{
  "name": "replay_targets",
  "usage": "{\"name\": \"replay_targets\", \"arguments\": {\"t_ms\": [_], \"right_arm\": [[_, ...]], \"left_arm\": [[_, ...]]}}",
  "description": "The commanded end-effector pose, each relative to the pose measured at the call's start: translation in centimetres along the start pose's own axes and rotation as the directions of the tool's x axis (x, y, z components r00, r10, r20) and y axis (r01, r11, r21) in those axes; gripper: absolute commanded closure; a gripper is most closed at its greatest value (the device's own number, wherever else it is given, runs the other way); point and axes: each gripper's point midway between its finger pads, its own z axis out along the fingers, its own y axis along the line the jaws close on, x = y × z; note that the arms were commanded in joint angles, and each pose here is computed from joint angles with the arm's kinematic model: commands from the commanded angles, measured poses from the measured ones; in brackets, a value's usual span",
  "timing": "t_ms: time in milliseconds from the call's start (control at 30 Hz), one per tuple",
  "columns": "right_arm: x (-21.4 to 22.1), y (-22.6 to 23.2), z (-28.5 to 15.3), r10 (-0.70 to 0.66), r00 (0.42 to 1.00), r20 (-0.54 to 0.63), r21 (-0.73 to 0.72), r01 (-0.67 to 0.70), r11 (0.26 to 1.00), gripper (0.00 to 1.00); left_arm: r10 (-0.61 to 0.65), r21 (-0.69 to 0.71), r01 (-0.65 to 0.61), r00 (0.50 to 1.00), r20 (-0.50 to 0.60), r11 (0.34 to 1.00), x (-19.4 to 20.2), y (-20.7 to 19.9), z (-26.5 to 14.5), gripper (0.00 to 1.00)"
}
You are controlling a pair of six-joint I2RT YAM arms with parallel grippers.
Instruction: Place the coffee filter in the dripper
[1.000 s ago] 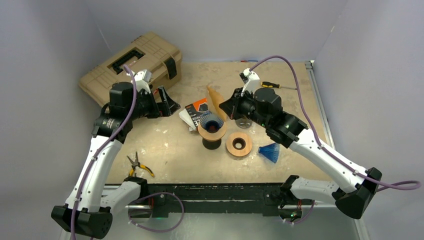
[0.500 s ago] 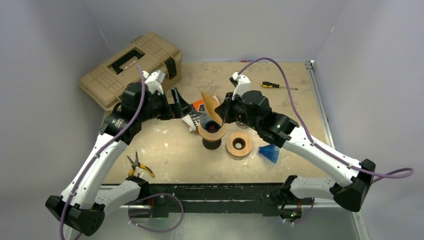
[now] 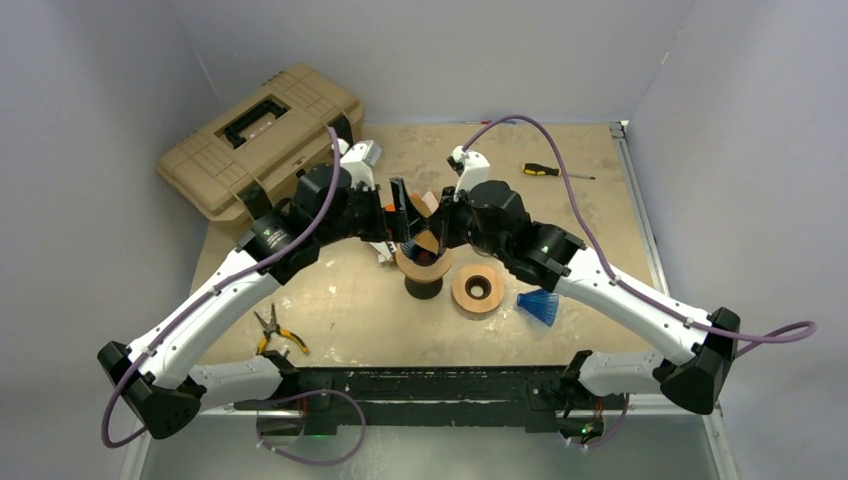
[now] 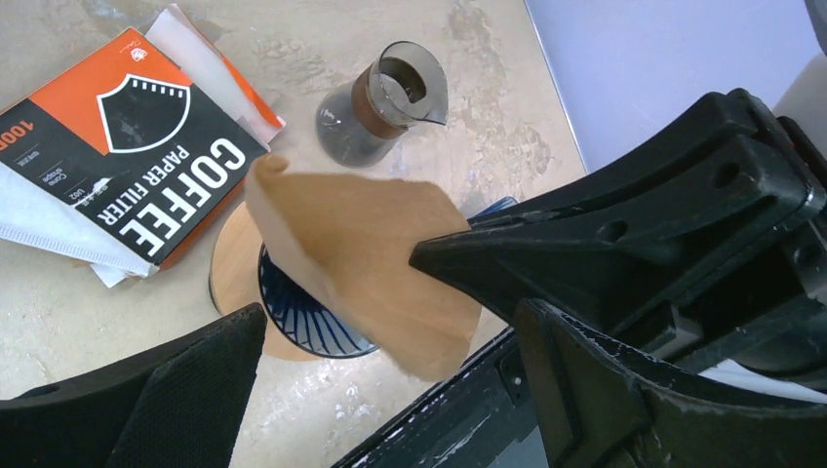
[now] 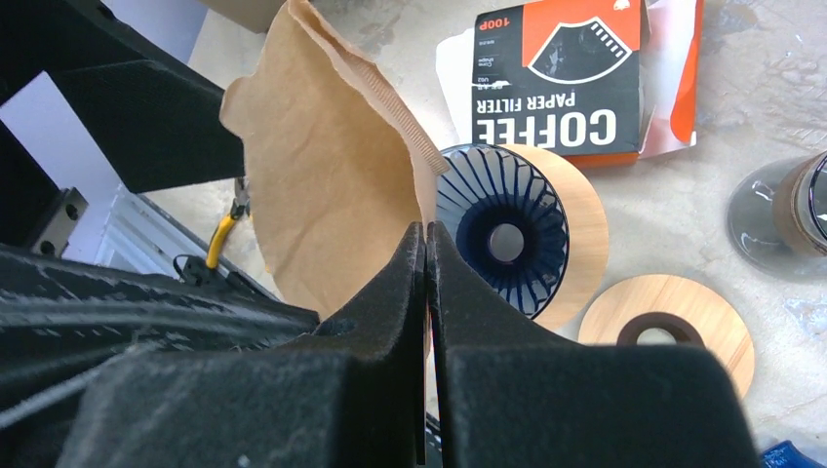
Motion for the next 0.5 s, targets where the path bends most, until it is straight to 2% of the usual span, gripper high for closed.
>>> {"name": "replay_targets", "arguments": {"t_ms": [0,267,467], "right_arm": [[-2.4,1.0,-0.8,0.006,0.998,0.061,-0.008,-0.006,1.000,1.00],[-2.7,1.0,-1.2,0.014,0.998,0.068,-0.002,-0.014,1.000,1.00],[-3.8,1.1,-2.7,0.036,0.993,0.116,-0.024,-0.033,0.999,1.00]], "left_arm": [[0.005,-0.032,-0.003,0.997,0.081,0.999,-1.9,-1.2,0.6,0.01],[-0.002,-0.176,0.024,0.993,0.122,0.984,-2.0,1.3,0.5,0.00],[0.024,-0.216,-0.006,0.997,0.078,0.976,-0.9,2.4,1.4,0.02]]}}
